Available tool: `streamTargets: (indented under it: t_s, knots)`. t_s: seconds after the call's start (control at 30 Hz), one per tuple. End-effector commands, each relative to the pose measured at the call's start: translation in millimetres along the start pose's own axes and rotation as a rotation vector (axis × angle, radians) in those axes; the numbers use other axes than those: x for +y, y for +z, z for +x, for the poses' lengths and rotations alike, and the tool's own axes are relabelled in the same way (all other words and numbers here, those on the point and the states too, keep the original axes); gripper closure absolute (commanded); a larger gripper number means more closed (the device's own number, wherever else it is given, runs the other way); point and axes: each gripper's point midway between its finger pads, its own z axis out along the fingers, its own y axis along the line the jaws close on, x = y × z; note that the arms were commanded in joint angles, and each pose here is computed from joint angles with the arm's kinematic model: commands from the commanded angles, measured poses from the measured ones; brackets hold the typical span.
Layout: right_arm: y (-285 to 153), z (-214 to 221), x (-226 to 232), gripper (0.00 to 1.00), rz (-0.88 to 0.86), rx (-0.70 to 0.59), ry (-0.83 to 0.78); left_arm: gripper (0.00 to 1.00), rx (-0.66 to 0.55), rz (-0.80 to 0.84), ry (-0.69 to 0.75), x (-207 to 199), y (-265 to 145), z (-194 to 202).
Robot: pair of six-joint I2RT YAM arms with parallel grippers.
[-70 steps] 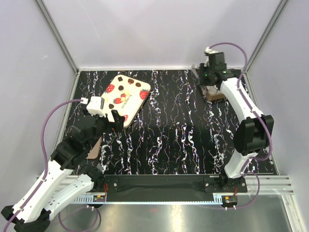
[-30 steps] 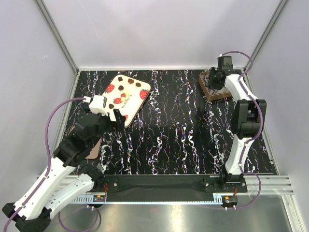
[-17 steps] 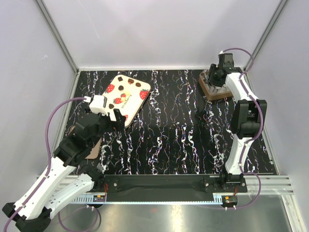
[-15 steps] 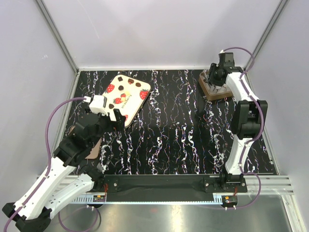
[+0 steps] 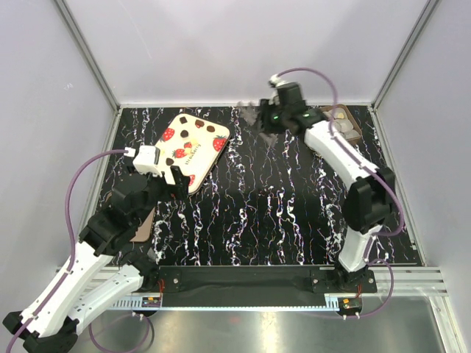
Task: Pack the chocolate
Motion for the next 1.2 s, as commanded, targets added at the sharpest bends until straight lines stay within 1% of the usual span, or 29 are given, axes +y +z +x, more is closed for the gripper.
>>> streamTargets:
  t_s: [0.0,0.03,0.17,0.2,0.27,0.3,0.43,0.53,0.67,0.7,0.8,1.03,1.17]
  knots:
    - [24,26,58,0.49,-0.087,0.033,-0.052,0.01,-0.064,0.01,-0.01,-2,0,-15]
    - [33,47,87,0.49,-0.126,0.073,-0.099,0.01,-0.066,0.009,-0.009,-2,-1,-16]
    - [41,89,131,0.48,-0.181,0.136,-0.197,0.01,-0.069,0.004,-0.011,0,-2,-16]
    - [39,105,149,0.48,-0.204,0.156,-0.213,0.01,-0.071,0.004,-0.013,-1,-2,-16]
    - [37,121,161,0.48,-0.221,0.177,-0.23,0.01,-0.071,0.004,-0.013,-1,-2,-16]
    - [33,134,176,0.48,-0.244,0.19,-0.249,0.01,-0.071,0.008,-0.015,-1,-1,-16]
    - [28,164,193,0.48,-0.25,0.215,-0.289,0.01,-0.075,0.01,-0.014,-2,-2,-17]
    - [27,176,201,0.48,-0.269,0.213,-0.313,0.01,-0.076,0.012,-0.016,-2,-2,-17]
    - [36,186,204,0.48,-0.268,0.21,-0.39,0.01,-0.079,0.012,-0.018,-2,-2,-18]
    - [38,184,208,0.48,-0.277,0.195,-0.422,0.01,-0.077,0.013,-0.016,-2,-2,-18]
    - [48,191,212,0.48,-0.285,0.208,-0.463,0.01,-0.076,0.012,-0.016,-2,-2,-17]
    - [72,209,215,0.48,-0.271,0.232,-0.5,0.01,-0.079,0.01,-0.017,-1,-2,-17]
    - [74,217,217,0.48,-0.275,0.246,-0.507,0.01,-0.08,0.012,-0.017,-1,-3,-18]
